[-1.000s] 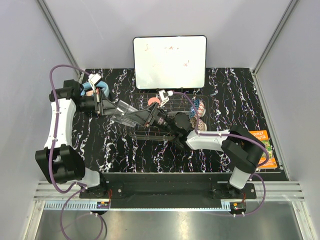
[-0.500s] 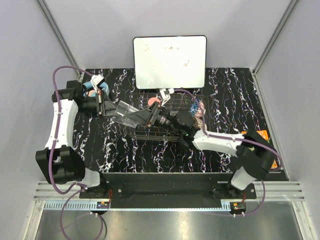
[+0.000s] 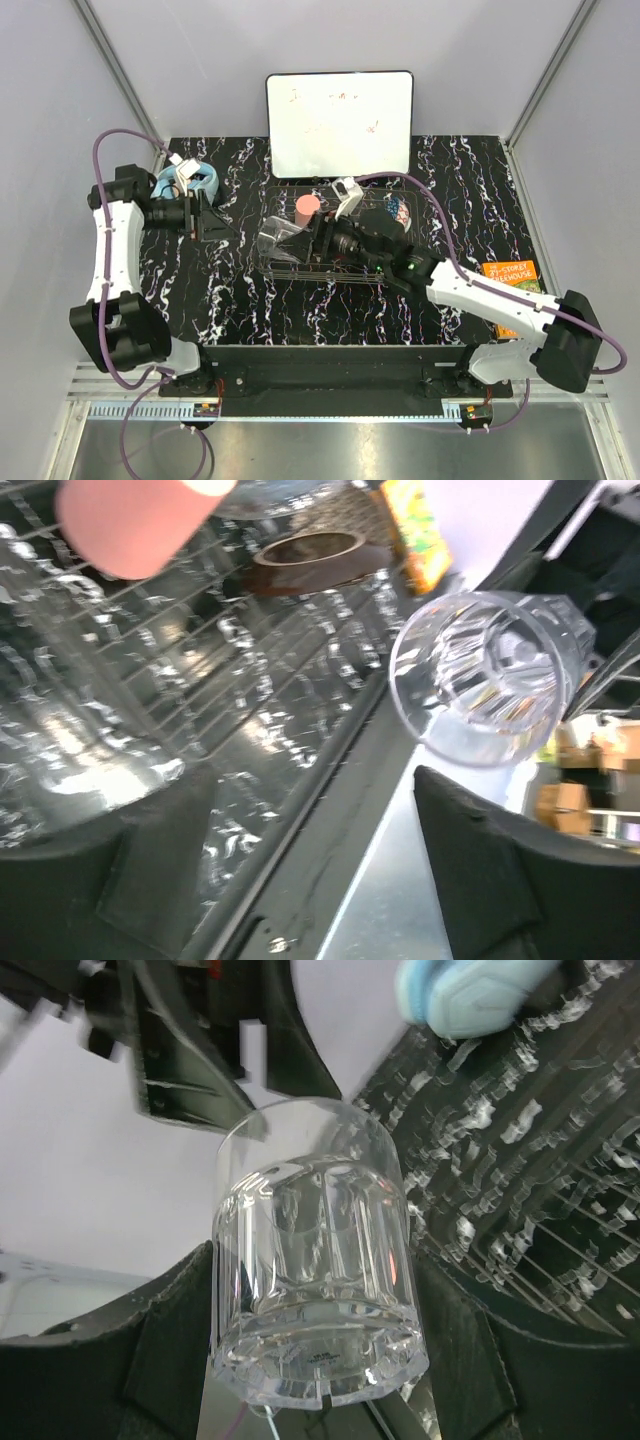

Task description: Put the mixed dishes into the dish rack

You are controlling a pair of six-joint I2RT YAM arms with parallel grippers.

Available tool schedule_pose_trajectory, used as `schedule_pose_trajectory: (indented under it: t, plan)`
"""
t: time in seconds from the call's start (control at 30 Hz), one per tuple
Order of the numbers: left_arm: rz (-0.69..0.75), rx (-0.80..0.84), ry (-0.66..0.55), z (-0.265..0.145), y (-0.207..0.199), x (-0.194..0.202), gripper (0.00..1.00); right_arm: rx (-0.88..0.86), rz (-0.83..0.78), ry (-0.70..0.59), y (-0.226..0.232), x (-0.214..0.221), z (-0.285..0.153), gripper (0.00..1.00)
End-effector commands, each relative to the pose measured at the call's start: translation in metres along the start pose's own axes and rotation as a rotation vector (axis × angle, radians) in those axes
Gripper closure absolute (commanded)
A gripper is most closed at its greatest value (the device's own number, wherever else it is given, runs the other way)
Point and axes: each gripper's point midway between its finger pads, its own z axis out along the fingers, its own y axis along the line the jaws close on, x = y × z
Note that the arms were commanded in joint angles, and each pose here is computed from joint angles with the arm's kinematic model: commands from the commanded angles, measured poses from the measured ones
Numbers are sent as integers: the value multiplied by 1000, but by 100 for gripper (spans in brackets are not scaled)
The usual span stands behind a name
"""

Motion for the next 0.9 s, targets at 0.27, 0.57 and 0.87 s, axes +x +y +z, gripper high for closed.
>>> schedule_pose_trajectory:
  t: [0.27, 0.57, 0.87]
  plan:
    - [243, -694, -16, -57, 84, 4, 11, 461, -195, 294, -41, 0, 4, 100]
    - [249, -789, -42, -69, 90, 6, 10, 692, -333, 459, -74, 10, 29, 100]
    - [253, -774, -39, -66, 87, 11, 10, 752, -395, 555, -104, 33, 50, 100]
